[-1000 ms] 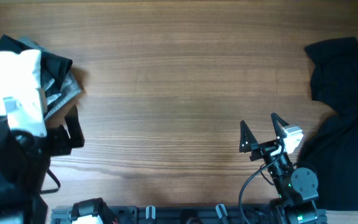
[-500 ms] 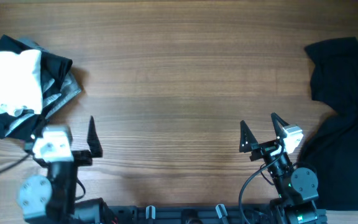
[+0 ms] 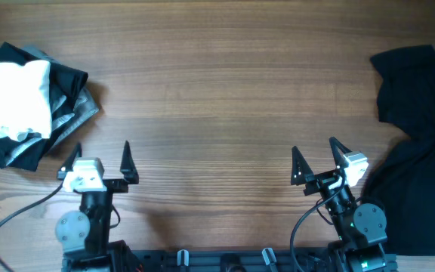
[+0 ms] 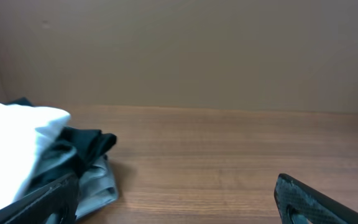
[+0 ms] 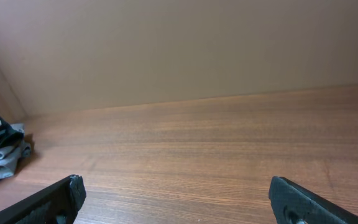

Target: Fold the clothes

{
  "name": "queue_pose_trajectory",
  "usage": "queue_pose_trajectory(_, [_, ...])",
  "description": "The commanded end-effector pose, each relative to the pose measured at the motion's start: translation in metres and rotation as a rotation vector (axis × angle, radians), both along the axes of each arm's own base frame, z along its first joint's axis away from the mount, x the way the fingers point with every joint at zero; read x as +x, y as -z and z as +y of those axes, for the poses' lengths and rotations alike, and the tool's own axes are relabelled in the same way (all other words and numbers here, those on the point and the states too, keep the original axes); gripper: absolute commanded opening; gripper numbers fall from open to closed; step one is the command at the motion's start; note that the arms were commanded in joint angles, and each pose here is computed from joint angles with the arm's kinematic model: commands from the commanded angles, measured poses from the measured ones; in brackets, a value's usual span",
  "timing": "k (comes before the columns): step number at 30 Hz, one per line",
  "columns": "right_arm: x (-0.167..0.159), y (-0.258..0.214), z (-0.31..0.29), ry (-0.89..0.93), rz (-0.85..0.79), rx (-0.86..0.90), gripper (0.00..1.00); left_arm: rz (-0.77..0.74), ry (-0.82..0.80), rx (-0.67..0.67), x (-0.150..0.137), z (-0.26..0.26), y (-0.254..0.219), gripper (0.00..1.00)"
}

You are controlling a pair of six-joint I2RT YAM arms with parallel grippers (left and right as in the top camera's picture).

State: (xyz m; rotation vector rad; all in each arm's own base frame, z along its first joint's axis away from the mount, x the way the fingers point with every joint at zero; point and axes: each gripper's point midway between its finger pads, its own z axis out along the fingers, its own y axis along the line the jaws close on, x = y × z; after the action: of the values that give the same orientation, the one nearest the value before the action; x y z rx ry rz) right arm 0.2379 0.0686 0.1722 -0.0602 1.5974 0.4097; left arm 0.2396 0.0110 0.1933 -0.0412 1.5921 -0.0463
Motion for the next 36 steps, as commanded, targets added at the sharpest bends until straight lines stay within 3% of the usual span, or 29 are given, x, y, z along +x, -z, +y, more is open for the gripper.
queue_pose_trajectory(1, [-0.0010,-0.0032,0.0008,-0.008,-0.010,0.018,1.00,0.005,0.058,-0.034,0.0058,-0.0096,0.0247,1.00])
queue_pose_trajectory(36, [-0.0010,-0.0032,0.0008,-0.008,-0.010,0.018,1.00,0.032,0.072,-0.039,0.0055,-0.0134,0.0310,1.00])
